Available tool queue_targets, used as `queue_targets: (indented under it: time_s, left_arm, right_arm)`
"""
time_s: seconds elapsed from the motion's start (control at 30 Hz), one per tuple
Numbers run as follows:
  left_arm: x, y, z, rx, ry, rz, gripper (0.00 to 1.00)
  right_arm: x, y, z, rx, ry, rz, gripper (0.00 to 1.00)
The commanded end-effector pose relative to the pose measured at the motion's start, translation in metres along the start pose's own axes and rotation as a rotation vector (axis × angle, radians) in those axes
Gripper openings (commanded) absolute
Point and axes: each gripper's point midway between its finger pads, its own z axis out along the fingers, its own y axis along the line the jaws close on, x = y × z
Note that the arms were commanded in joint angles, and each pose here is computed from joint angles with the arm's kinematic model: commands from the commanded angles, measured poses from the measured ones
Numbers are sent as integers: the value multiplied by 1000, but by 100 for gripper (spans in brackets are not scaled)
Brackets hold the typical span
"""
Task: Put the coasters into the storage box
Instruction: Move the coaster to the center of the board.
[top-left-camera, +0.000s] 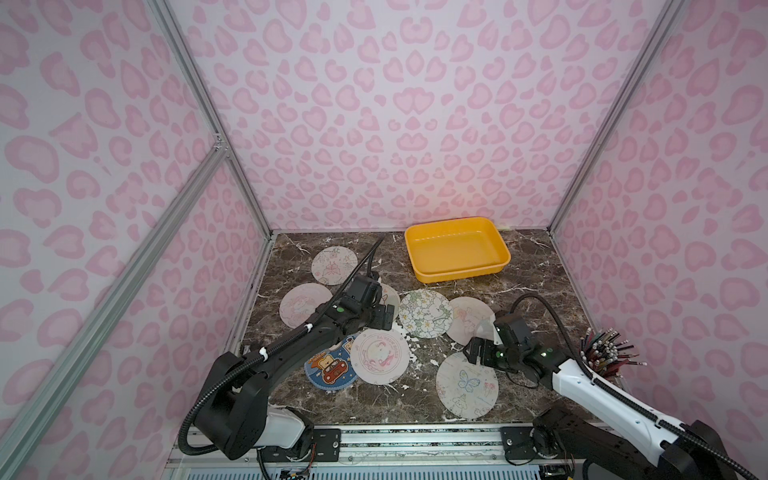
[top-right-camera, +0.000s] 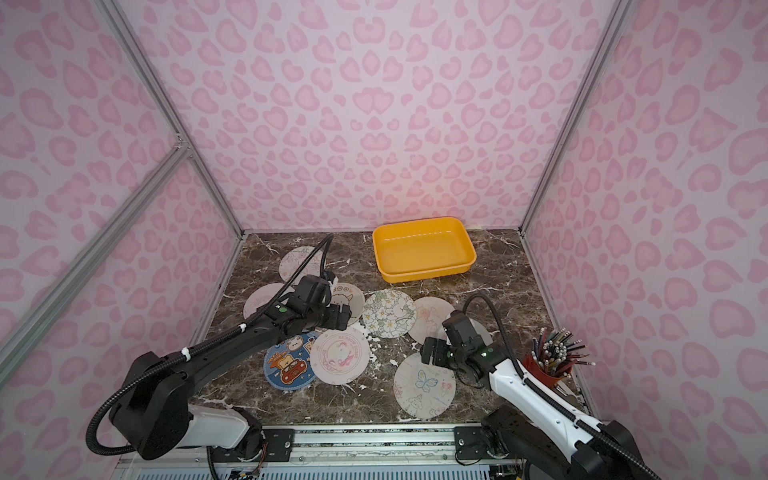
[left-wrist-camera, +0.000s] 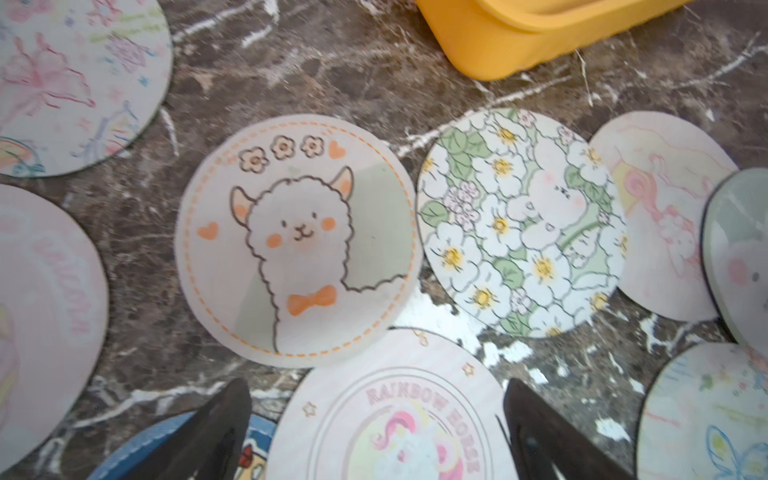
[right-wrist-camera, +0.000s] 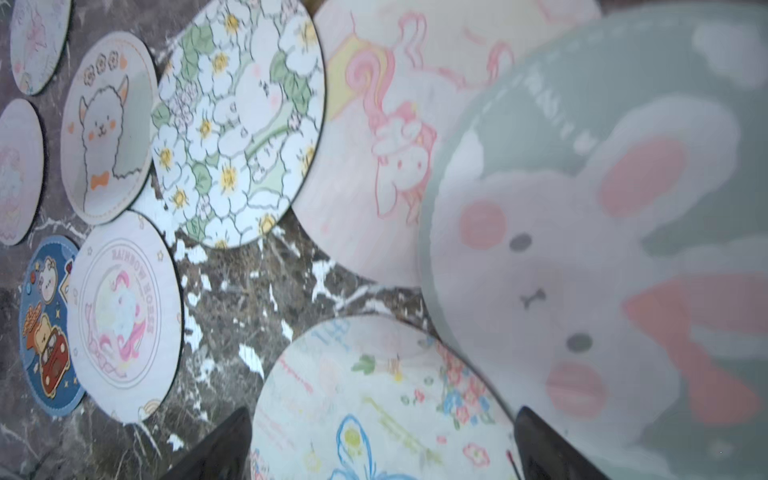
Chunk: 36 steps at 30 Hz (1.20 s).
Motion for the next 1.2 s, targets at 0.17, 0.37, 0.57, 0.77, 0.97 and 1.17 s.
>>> queue_targets:
  time_s: [0.17, 0.37, 0.57, 0.77, 0.97, 1.17]
  left_arm:
    - [36, -43, -1, 94, 114, 31, 97]
    - [51, -58, -1, 120, 152, 54, 97]
    - [71, -74, -2, 152, 230, 84, 97]
    - [96, -85, -3, 190, 327, 111, 95]
    - [110, -98, 1, 234, 401, 112, 90]
    - [112, -120, 5, 273, 440, 146, 84]
  right_arm:
    - [44, -41, -8, 135, 52, 189, 100]
    - [61, -48, -2, 151, 94, 197, 100]
    - [71, -31, 9, 22, 131, 198, 100]
    - [76, -17, 16, -25, 169, 127, 100]
    - [76, -12, 15, 13, 208, 32, 100]
    - [75, -25, 5, 103, 217, 8, 99]
